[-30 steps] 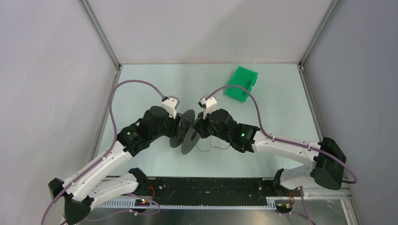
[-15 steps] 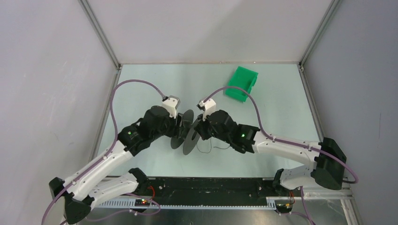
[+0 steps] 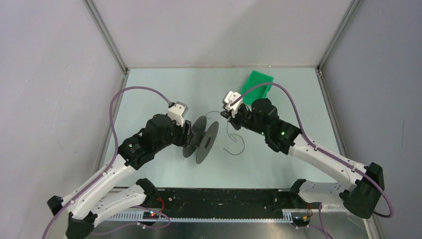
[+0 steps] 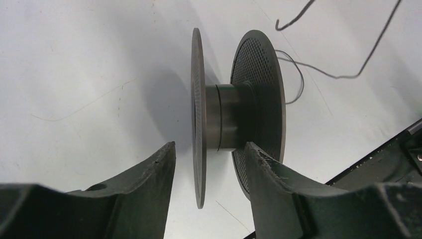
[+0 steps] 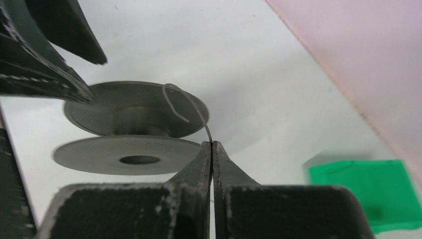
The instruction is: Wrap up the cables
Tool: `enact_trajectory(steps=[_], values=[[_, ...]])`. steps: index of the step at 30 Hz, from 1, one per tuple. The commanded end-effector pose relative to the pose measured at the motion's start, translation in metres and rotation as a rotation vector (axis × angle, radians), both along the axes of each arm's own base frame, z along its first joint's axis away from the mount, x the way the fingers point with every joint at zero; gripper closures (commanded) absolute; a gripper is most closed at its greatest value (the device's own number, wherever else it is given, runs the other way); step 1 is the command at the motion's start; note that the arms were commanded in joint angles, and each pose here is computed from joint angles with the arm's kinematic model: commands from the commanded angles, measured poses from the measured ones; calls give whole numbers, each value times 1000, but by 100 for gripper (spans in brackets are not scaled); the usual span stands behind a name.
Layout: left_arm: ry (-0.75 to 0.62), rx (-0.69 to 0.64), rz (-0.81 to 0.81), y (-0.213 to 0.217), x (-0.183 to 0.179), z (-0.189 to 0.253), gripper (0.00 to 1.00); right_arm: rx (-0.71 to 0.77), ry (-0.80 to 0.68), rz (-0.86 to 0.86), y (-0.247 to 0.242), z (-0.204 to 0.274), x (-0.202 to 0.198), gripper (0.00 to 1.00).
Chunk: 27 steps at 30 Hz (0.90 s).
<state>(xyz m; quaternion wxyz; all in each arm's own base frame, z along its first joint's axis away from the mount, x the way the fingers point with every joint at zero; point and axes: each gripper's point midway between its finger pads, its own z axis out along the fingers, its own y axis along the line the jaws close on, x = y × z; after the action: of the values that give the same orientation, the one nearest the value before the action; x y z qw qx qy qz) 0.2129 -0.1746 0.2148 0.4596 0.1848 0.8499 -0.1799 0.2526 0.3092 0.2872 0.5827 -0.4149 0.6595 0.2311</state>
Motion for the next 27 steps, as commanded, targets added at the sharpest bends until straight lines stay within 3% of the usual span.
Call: enact_trajectory(steps=[1, 6, 10, 16, 27], values=[[-34, -15, -12, -3, 4, 7, 41, -86, -299, 179, 4, 28, 19, 100], [-15, -39, 55, 1, 8, 6, 35, -107, -548, 408, 7, 36, 37, 100], [2, -46, 79, 2, 8, 0, 33, -110, -666, 561, 20, 32, 43, 100], [1, -62, 112, 7, 9, 1, 36, -132, -653, 714, 48, 12, 36, 100], [-21, -76, 166, 15, 17, 7, 28, -219, -524, 810, 70, -38, 20, 100]])
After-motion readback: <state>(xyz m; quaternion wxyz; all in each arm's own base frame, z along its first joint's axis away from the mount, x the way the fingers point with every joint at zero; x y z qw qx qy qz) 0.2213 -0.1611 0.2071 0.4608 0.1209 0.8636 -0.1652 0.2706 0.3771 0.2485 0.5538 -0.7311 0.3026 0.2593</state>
